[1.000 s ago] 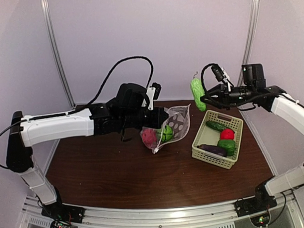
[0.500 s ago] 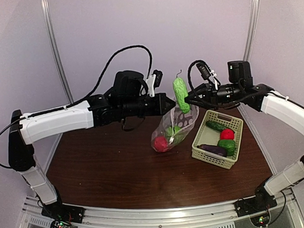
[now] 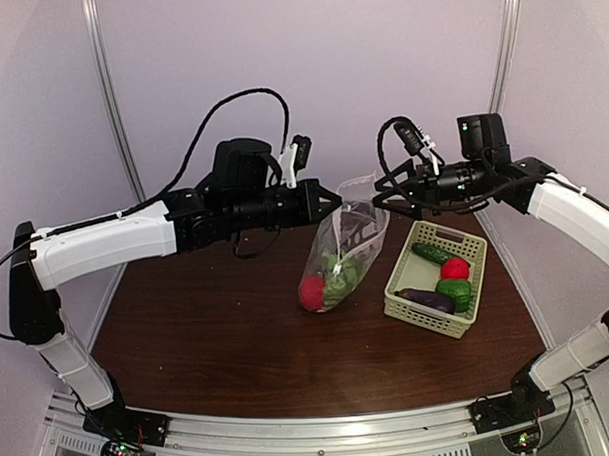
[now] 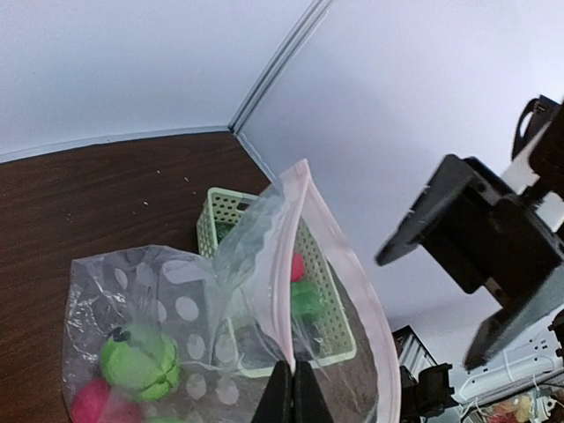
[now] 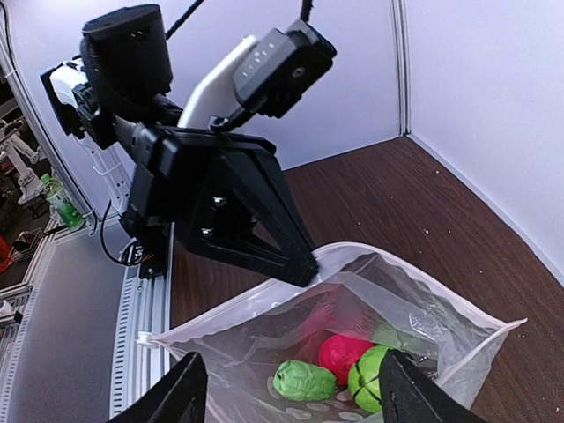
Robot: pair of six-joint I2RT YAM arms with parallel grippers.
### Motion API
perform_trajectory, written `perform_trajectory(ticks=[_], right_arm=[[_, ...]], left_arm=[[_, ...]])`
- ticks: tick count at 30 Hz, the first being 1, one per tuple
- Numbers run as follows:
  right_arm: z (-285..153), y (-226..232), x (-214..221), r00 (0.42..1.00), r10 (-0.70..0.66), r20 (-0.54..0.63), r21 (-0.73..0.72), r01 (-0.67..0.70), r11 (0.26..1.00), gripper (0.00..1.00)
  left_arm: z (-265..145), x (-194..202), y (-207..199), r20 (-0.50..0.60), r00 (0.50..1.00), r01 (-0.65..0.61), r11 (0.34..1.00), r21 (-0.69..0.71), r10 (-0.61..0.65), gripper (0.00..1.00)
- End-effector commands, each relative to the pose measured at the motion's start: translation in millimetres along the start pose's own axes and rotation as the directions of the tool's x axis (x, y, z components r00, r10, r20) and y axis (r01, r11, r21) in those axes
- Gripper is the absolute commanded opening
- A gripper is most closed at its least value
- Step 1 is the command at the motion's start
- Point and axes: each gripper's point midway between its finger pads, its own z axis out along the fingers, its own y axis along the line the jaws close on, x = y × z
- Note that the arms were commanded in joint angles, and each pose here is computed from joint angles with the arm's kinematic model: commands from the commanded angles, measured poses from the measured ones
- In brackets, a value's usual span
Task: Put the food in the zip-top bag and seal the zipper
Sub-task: Place the fake vegetable in the zipper food storage bag, then pick up the fake fruit from the bin.
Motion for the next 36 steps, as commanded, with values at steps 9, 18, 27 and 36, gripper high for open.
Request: perform_trajectory(ticks=[9, 18, 27, 36], right_arm=[[-98, -41, -37, 0.986, 0.076, 0.151, 0.140, -0.098, 0.985, 0.69], [-128, -142, 133, 0.878, 0.297, -0.375, 0.546, -0.050, 0.837, 0.63], [-163, -151, 217, 0.652, 0.468, -0.597, 0.657, 0.062, 0.751, 0.87], [-161, -155, 252, 0.578, 0.532, -0.619, 0.674, 0.043, 0.737, 0.89]], left_arm=[[-1, -43, 37, 0.034, 0.974, -0.210, 0.948, -0.238, 0.224, 0.00], [12, 19, 44, -0.061, 0.989, -0.141, 0.980, -0.141, 0.133, 0.00], [16, 31, 46, -0.079, 0.992, -0.110, 0.987, -0.118, 0.101, 0.00], [16, 33, 49, -0.081, 0.993, -0.098, 0.987, -0.131, 0.088, 0.00]])
